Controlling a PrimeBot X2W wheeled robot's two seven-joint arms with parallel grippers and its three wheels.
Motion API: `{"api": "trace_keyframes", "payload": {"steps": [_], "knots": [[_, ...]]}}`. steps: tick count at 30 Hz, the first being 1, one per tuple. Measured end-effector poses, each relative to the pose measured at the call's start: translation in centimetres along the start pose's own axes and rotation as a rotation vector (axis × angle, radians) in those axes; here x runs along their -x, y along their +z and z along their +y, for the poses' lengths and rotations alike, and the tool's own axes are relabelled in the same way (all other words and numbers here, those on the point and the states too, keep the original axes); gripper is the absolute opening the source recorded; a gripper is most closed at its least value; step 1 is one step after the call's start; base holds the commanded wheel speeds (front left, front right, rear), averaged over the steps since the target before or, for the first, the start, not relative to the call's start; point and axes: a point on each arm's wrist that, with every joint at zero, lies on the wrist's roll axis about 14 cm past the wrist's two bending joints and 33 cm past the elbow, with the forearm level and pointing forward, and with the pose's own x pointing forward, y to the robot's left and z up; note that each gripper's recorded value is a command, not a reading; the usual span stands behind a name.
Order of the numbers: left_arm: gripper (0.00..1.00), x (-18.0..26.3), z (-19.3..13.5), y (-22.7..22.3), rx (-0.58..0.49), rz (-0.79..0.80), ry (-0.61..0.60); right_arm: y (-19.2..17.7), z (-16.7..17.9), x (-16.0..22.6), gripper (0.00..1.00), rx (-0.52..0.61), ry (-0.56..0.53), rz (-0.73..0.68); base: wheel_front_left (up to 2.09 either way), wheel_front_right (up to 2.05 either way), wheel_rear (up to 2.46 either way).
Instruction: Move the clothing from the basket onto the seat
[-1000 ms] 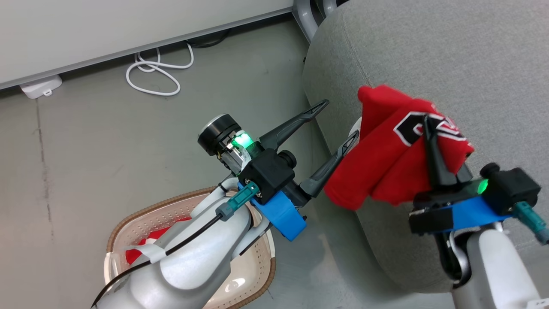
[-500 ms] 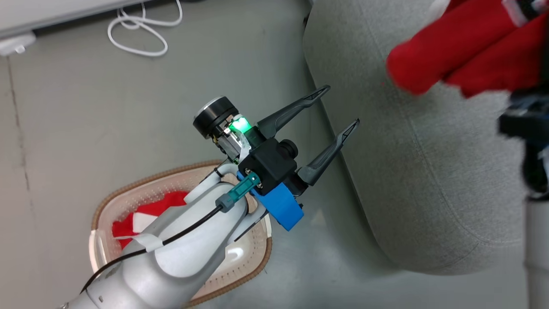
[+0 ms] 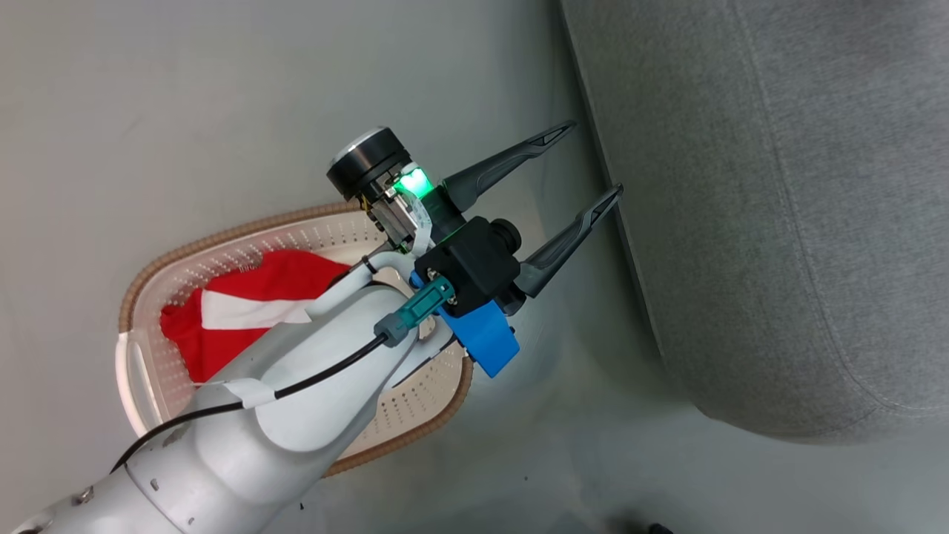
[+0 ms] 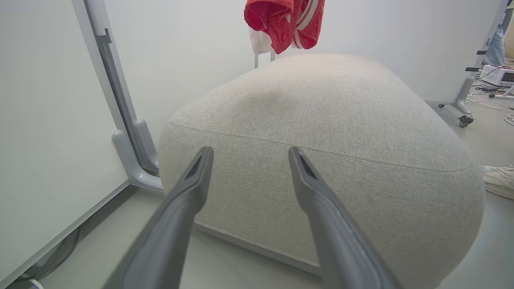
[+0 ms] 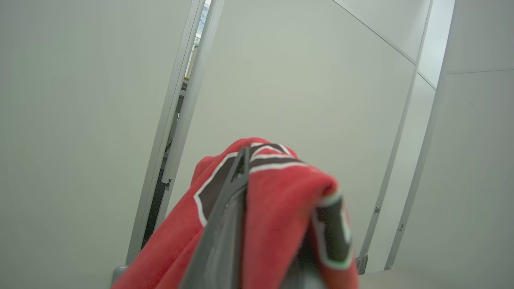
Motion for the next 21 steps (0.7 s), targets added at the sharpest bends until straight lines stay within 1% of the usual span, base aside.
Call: {"api": "trace_keyframes", "payload": {"steps": [4,6,8,12,18,21], "knots": [[1.0,0.0,0.5,-1.5,0.019,0.013,-0.001,-2.6,-1.3,-0.2,0.0,0.036,-0.032,0.056,0.0,0.0,0.0],[1.0,0.1,0.8,-2.4,0.028,0.023,0.0,-5.0,-1.4,0.3,0.0,0.041,-0.042,0.121,0.0,0.0,0.0],[1.0,0.2,0.8,-3.1,0.038,0.031,-0.002,-7.7,-1.4,1.1,0.0,0.054,-0.042,0.197,0.0,0.0,0.0],[1.0,0.3,1.0,-4.0,0.051,0.037,-0.001,-12.3,-1.6,3.0,0.0,0.047,-0.065,0.334,0.0,0.0,0.0],[1.0,0.7,1.3,-4.6,0.054,0.05,0.004,-17.4,-0.8,6.3,0.0,0.021,-0.08,0.503,0.0,0.0,0.0],[1.0,0.8,1.6,-4.4,0.05,0.05,0.01,-18.9,-0.7,7.8,0.0,0.011,-0.09,0.569,0.0,0.0,0.0]]}}
